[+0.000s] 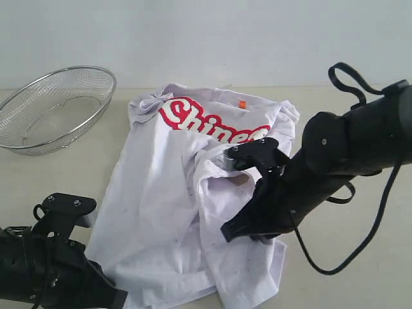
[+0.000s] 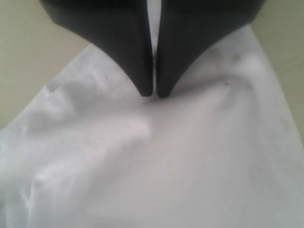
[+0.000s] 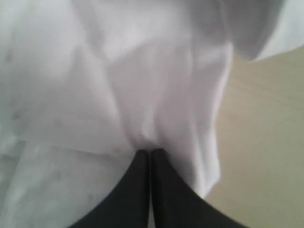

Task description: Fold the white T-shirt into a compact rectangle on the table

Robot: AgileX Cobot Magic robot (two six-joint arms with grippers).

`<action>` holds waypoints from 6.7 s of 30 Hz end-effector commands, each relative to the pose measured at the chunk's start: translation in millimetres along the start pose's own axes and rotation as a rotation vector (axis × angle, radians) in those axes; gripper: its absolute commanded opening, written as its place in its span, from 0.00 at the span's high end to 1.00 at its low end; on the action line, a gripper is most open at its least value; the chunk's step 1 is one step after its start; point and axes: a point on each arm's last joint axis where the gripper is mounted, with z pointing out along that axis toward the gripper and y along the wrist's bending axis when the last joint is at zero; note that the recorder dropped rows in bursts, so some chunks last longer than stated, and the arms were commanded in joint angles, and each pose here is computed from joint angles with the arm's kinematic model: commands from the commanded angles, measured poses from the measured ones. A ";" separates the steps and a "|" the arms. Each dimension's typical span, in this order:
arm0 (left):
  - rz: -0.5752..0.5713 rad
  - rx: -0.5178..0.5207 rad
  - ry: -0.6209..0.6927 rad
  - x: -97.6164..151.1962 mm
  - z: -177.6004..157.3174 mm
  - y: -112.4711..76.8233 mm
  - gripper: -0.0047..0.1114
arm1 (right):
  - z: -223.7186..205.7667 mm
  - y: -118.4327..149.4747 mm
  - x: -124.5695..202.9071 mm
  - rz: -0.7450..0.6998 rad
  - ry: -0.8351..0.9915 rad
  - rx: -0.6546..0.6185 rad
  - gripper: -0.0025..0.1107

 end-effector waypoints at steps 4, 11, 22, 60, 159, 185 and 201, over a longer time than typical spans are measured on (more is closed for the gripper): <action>-0.007 -0.060 0.060 13.7 7.1 8.8 0.92 | -10.0 -36.8 0.1 0.034 0.004 0.060 0.98; -0.007 -0.060 0.060 13.7 7.1 8.8 0.92 | -34.3 1.0 -0.6 -0.185 0.092 -0.063 0.98; -0.054 -0.047 0.061 13.9 7.2 7.6 0.92 | -28.0 32.7 -6.2 -0.229 0.019 -0.051 0.51; -0.035 -0.004 0.083 16.0 7.9 3.9 0.92 | -2.4 33.2 -47.4 -0.101 0.009 0.200 0.98; -0.076 0.180 0.133 62.5 -24.9 -8.2 0.92 | -18.6 -41.7 97.4 0.213 0.756 0.126 0.98; 0.029 0.042 -0.489 -167.3 -68.1 1.1 0.92 | -150.2 -149.4 -59.3 0.280 -0.343 0.354 0.98; 0.045 0.127 -0.199 -215.5 57.4 28.3 0.92 | -108.6 -189.2 -118.6 0.183 -0.180 0.157 0.98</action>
